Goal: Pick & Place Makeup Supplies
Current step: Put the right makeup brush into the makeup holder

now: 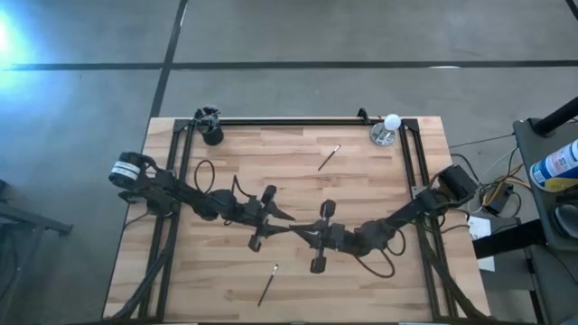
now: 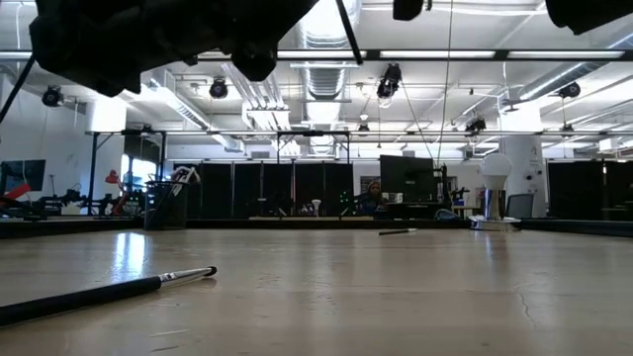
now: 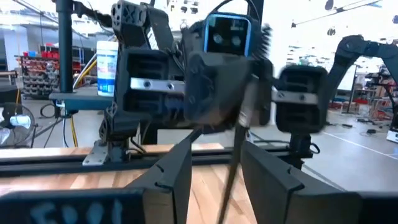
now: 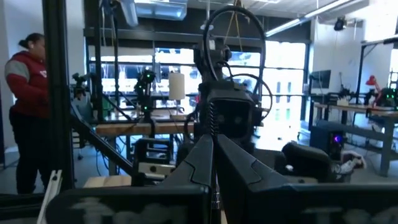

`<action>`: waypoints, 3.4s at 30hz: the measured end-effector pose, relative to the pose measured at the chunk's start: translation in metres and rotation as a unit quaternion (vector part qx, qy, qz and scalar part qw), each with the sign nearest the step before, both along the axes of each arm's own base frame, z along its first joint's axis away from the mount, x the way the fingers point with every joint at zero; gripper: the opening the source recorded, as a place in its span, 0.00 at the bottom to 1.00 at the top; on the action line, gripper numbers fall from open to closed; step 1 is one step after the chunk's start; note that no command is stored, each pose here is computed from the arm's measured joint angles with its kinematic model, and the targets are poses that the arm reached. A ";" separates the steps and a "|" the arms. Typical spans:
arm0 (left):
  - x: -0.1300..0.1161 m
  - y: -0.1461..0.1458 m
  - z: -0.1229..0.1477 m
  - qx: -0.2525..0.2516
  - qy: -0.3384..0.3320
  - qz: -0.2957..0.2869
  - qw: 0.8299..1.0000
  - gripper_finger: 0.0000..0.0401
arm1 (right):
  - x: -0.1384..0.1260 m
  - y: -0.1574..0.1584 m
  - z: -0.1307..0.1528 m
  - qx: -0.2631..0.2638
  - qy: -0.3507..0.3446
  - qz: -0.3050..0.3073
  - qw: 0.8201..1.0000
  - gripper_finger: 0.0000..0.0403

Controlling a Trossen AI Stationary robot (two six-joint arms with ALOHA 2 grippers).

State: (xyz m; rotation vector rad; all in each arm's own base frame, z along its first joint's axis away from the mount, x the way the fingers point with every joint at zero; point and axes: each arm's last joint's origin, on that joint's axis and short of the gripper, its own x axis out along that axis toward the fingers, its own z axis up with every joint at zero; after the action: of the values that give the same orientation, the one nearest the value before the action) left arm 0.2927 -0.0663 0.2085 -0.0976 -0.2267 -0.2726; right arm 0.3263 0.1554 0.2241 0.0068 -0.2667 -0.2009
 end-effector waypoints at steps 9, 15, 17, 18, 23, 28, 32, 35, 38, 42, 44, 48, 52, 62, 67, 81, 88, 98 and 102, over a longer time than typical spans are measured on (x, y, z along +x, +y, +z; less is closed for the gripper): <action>0.005 -0.002 0.007 -0.002 -0.012 -0.004 1.000 0.33 | 0.009 0.004 0.007 -0.020 -0.002 0.005 1.000 0.02; 0.006 -0.003 0.010 0.005 -0.019 -0.021 1.000 0.33 | 0.009 0.002 0.008 -0.020 -0.003 0.003 1.000 0.02; 0.006 -0.004 0.011 0.006 -0.022 -0.029 0.999 0.33 | 0.010 0.002 0.008 -0.020 -0.002 0.002 1.000 0.02; 0.006 -0.004 0.011 0.007 -0.023 -0.034 0.999 0.33 | 0.010 0.001 0.008 -0.020 -0.002 0.002 1.000 0.02; 0.005 -0.004 0.009 0.009 -0.019 -0.041 0.999 0.33 | 0.010 0.001 0.008 -0.026 -0.002 -0.001 1.000 0.02; 0.005 -0.004 0.010 0.009 -0.021 -0.041 0.999 0.33 | 0.009 0.001 0.009 -0.026 -0.003 -0.001 1.000 0.02; 0.008 -0.005 0.016 0.006 -0.031 -0.041 0.999 0.33 | 0.009 0.001 0.009 -0.025 -0.004 -0.001 1.000 0.02; 0.010 -0.006 0.020 0.005 -0.036 -0.045 0.998 0.33 | 0.010 0.001 0.009 -0.025 -0.004 -0.002 1.000 0.02; 0.014 -0.007 0.022 0.010 -0.030 -0.047 0.998 0.32 | 0.010 0.000 0.009 -0.023 -0.005 -0.002 1.000 0.02; 0.017 -0.007 0.021 0.022 -0.012 -0.043 0.999 0.24 | 0.010 0.000 0.009 -0.024 -0.005 -0.002 1.000 0.02; 0.018 -0.007 0.022 0.022 -0.015 -0.039 0.999 0.16 | 0.010 0.000 0.009 -0.026 -0.004 -0.003 1.000 0.02; 0.017 -0.005 0.025 0.021 -0.014 -0.004 1.000 0.04 | 0.010 -0.002 0.009 -0.020 -0.003 -0.018 1.000 0.02; 0.011 0.001 0.026 0.019 0.007 0.036 0.999 0.03 | 0.008 -0.003 0.008 -0.031 0.018 -0.069 0.997 0.06; -0.014 0.037 0.039 0.020 0.084 0.155 0.984 0.03 | -0.005 -0.007 -0.005 -0.075 0.072 -0.094 0.990 0.17; -0.014 0.069 0.038 0.019 0.106 0.211 0.972 0.03 | -0.011 -0.018 -0.016 -0.077 0.108 -0.044 0.990 0.12; -0.031 0.157 0.028 0.034 0.163 0.431 0.887 0.03 | -0.026 -0.051 -0.054 -0.062 0.168 0.059 0.982 0.02; -0.055 0.175 0.026 0.037 0.186 0.475 0.859 0.04 | -0.035 -0.055 -0.064 -0.044 0.180 0.060 0.981 0.02; -0.111 0.197 0.016 0.016 0.179 0.555 0.812 0.04 | -0.040 -0.057 -0.067 -0.039 0.171 0.061 0.983 0.02; -0.126 0.205 0.016 0.010 0.189 0.585 0.788 0.04 | -0.040 -0.057 -0.067 -0.039 0.170 0.060 0.983 0.02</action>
State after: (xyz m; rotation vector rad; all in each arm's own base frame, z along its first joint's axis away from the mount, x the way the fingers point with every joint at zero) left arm 0.1667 0.1391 0.2247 0.0257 0.1450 0.9950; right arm 0.2865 0.0984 0.1572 -0.0891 0.0671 -0.0692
